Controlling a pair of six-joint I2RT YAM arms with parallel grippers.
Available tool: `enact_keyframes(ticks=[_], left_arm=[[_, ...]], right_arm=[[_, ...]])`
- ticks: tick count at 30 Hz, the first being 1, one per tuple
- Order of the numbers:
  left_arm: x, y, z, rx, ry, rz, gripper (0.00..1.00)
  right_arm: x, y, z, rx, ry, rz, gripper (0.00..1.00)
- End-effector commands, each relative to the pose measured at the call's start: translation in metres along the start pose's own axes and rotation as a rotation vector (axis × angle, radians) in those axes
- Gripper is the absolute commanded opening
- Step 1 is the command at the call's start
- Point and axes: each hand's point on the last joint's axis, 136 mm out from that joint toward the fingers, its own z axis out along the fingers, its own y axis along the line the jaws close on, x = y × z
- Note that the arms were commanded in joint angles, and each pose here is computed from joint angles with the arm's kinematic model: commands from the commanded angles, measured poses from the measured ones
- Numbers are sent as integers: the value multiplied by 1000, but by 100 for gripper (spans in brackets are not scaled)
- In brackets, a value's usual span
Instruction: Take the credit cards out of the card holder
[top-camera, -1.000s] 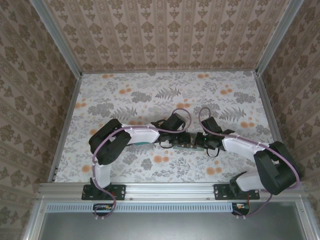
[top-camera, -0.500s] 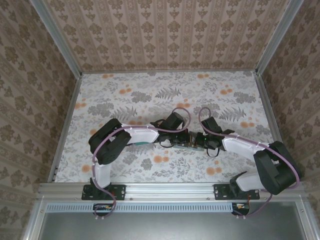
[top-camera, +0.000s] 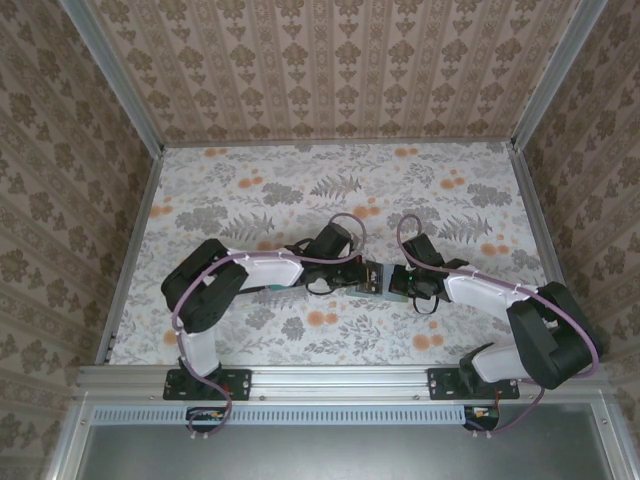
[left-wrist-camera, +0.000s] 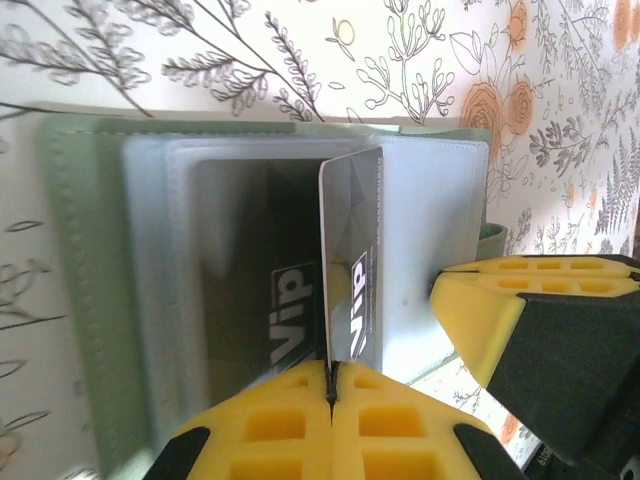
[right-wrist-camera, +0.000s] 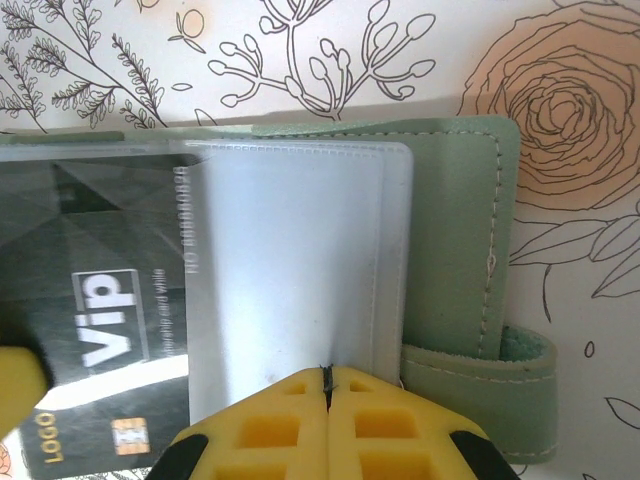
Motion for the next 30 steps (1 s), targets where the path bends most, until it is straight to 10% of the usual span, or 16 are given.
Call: enact_keyframes(ticks=[1, 17, 30], left_arm=[[0, 5, -18, -19, -6, 26, 0], [-6, -10, -110, -192, -67, 343, 0], [5, 16, -215, -483, -182, 884, 0]], right_arm=[[8, -6, 2, 35, 35, 6, 1], [-31, 44, -55, -163, -142, -131, 11], [-47, 91, -93, -407, -261, -225, 70]])
